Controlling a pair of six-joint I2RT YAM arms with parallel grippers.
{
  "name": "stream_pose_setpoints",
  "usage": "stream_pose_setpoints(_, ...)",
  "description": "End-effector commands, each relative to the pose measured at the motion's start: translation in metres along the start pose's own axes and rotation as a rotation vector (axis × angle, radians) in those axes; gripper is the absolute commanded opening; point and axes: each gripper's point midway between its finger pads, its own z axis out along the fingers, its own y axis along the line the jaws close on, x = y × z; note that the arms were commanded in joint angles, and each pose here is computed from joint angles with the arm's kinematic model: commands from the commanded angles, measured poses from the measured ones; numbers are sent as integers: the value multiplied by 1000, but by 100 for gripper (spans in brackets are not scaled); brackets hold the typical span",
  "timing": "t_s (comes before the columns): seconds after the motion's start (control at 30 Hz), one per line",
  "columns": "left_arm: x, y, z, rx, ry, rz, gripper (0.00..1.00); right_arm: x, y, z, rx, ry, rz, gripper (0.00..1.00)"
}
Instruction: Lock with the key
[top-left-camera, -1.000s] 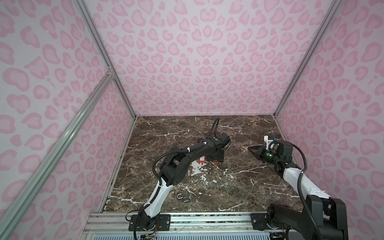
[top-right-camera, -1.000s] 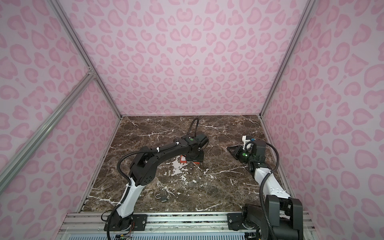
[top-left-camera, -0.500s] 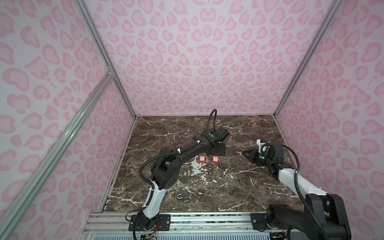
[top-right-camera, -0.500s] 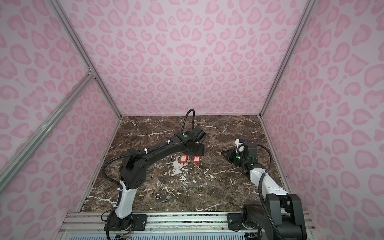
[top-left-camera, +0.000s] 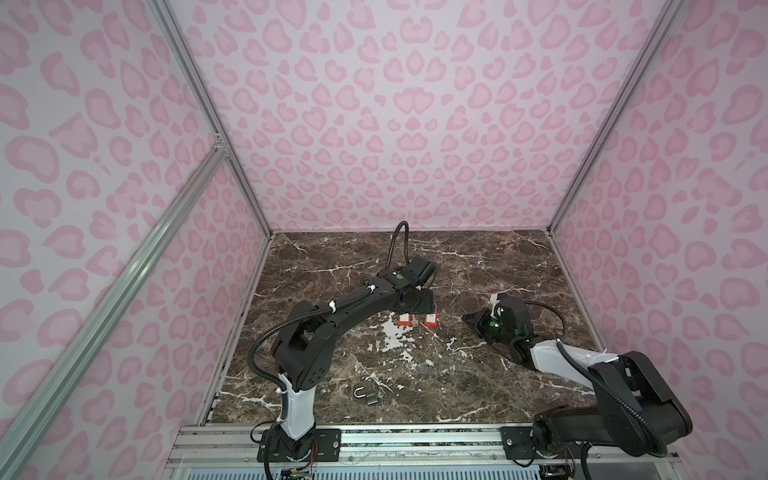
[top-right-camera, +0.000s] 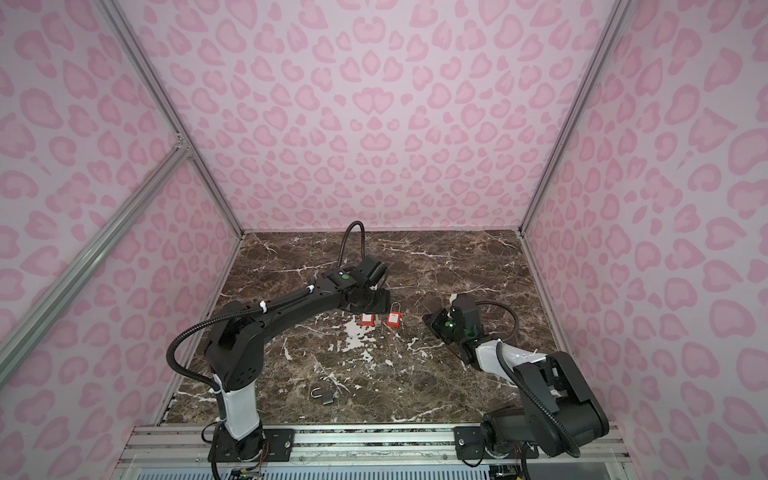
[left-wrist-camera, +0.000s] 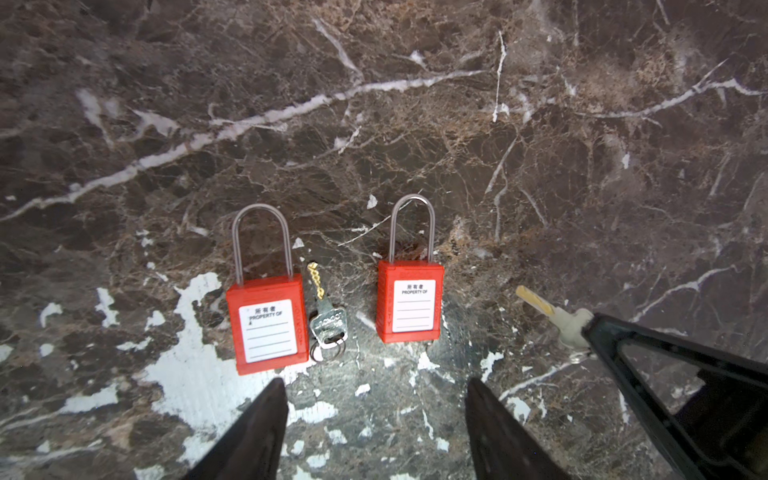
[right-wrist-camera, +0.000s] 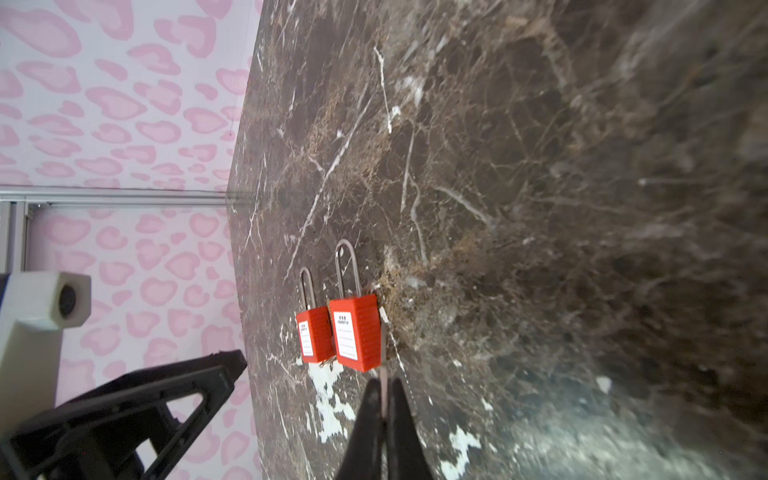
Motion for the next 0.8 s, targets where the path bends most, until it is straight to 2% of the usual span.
stream_pose_setpoints(0.0,-1,-1,-9,28,-38,-18,69,-13,10,4,-20,-90,41,0)
stream_pose_setpoints(0.37,21,18,-9,10,-21,-30,69,-14,9,24,3,-119,67,0)
stream_pose_setpoints(0.77,28,28,-12,-12,-13,-8,70,-7,17,44,-21,-107,99,0)
